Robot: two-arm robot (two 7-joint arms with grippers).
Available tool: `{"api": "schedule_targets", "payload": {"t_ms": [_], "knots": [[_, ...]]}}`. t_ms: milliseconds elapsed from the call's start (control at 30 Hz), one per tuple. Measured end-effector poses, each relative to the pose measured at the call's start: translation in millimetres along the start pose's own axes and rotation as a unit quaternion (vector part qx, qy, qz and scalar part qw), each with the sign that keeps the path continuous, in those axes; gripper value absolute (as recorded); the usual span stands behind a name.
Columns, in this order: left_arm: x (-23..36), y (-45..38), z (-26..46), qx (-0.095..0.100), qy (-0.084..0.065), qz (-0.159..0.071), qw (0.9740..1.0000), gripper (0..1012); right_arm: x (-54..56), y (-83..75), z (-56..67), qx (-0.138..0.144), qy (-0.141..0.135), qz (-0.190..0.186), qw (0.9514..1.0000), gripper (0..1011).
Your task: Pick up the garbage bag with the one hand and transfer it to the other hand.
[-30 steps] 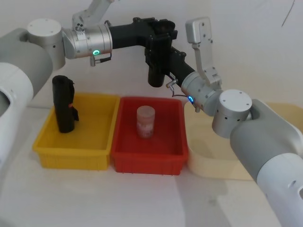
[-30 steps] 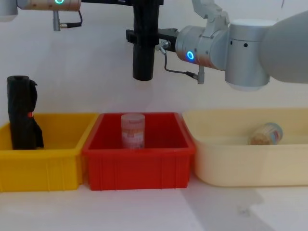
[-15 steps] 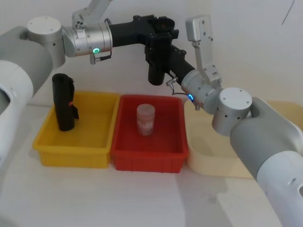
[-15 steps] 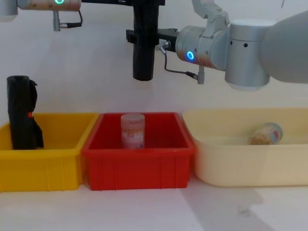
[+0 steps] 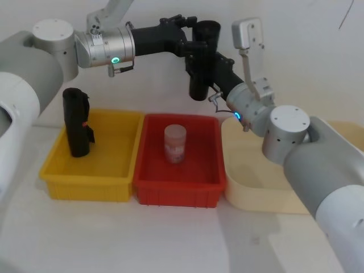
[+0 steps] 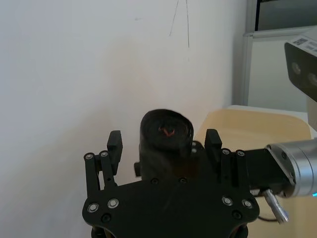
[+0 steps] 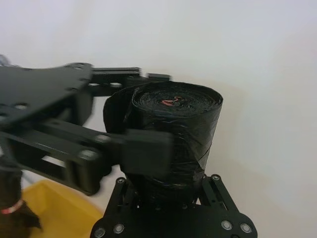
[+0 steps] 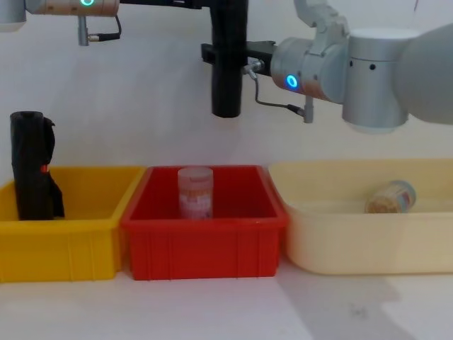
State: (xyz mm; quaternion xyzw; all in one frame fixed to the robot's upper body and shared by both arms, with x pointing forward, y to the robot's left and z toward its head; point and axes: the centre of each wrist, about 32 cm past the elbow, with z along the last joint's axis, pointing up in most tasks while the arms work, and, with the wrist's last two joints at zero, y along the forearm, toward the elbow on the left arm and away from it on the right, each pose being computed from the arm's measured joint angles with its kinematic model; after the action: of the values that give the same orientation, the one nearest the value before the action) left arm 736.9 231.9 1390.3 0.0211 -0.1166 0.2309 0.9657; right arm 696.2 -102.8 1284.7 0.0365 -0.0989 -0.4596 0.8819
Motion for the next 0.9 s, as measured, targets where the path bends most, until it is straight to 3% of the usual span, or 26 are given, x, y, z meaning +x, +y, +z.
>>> {"api": "schedule_targets", "payload": {"t_ms": [333, 733, 900], "knots": [[0.0, 0.0, 0.0, 0.000, 0.000, 0.000, 1.0000, 1001, 22.3, -15.1, -2.3, -0.009, -0.013, -0.051, 0.9986, 478], [0.0, 0.0, 0.0, 0.000, 0.000, 0.000, 1.0000, 1001, 70.0, -56.1, 0.3, -0.020, -0.023, -0.117, 0.9927, 478], [0.0, 0.0, 0.0, 0.000, 0.000, 0.000, 1.0000, 1001, 84.1, -73.2, 5.2, -0.021, -0.022, -0.132, 0.9908, 478]]}}
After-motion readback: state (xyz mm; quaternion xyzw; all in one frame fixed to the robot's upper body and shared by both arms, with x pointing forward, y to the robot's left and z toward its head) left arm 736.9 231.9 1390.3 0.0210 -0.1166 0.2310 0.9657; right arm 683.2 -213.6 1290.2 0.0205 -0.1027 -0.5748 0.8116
